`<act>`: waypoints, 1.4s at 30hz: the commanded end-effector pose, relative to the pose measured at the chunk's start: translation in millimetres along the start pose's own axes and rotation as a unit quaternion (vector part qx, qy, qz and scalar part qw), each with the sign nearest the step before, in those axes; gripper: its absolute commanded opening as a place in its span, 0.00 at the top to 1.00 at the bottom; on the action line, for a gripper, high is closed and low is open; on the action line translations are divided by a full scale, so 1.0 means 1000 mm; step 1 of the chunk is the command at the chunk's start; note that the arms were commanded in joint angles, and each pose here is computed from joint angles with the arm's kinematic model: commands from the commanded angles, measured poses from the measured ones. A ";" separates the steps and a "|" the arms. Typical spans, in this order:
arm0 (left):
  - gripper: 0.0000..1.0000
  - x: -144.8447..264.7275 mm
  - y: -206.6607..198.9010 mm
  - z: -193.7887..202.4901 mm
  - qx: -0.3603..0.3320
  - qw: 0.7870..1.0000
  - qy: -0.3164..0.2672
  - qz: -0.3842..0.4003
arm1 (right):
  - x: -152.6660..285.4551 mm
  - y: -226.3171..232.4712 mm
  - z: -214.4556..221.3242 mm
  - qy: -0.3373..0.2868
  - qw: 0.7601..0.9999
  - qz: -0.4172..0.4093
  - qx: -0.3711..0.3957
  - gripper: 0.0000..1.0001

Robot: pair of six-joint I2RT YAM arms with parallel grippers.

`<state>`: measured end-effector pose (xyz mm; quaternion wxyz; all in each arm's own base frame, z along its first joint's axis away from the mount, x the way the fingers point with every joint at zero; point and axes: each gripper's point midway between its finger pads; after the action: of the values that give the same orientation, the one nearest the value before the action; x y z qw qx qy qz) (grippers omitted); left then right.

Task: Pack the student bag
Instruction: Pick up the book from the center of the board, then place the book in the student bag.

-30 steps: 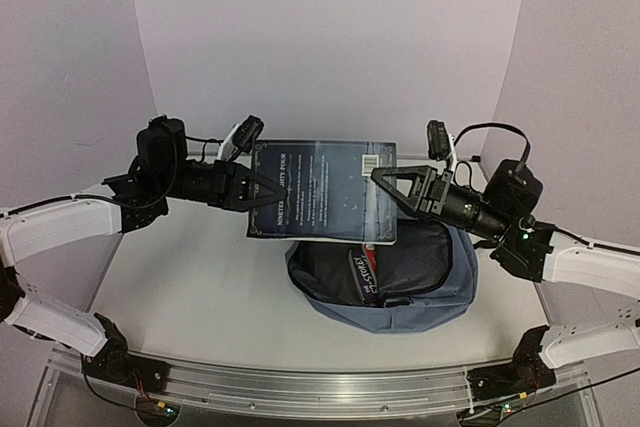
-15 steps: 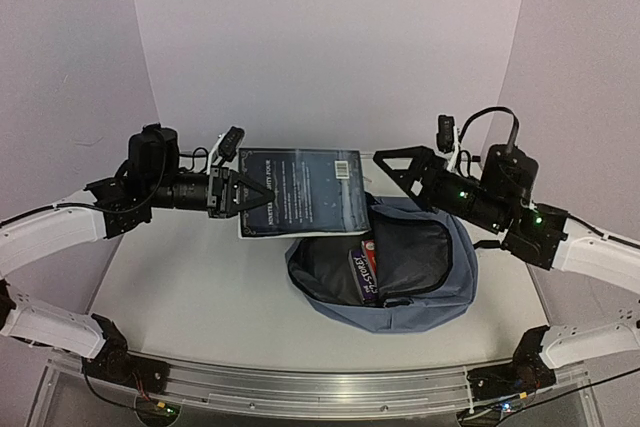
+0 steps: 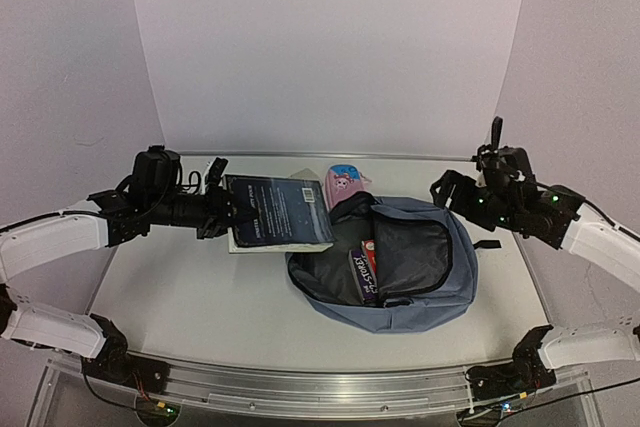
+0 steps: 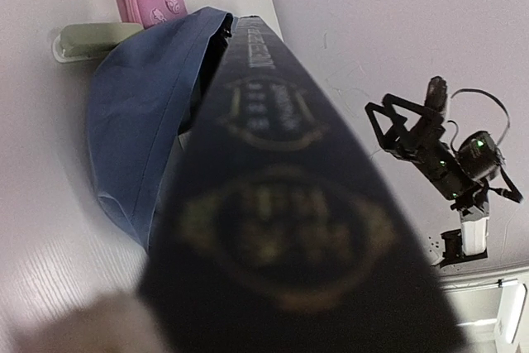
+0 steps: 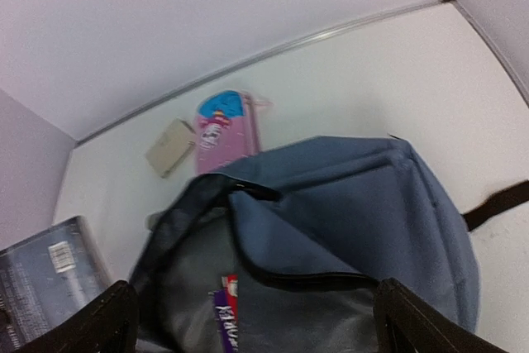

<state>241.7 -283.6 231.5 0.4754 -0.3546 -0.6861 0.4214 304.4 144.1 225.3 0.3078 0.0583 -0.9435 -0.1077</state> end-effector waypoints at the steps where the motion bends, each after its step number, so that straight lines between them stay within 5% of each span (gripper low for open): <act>1: 1.00 0.014 -0.055 -0.014 -0.051 0.994 -0.035 0.089 | -0.010 -0.022 0.051 0.091 0.996 -0.017 -0.001 0.02; 29: 1.00 0.015 -0.062 -0.012 -0.049 0.994 -0.026 0.098 | -0.044 -0.029 0.101 0.137 0.989 -0.050 -0.039 0.51; 36: 1.00 0.006 -0.058 -0.019 -0.038 0.995 -0.029 0.093 | -0.039 -0.017 0.081 0.111 0.990 -0.077 -0.052 0.95; 42: 1.00 -0.015 -0.060 -0.020 -0.003 0.992 -0.024 0.124 | -0.007 0.000 0.033 0.044 0.990 -0.117 -0.065 1.00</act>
<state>253.0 -294.5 229.9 0.4796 -0.3455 -0.6635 0.4586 277.3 145.5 129.6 0.4178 0.1246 -0.8838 -0.1697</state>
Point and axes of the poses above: each gripper's point midway between its finger pads, its own x axis back along the fingers, its own y axis along the line the jaws close on, z = x × y, and after that the axes turned 12 degrees about x, right-handed
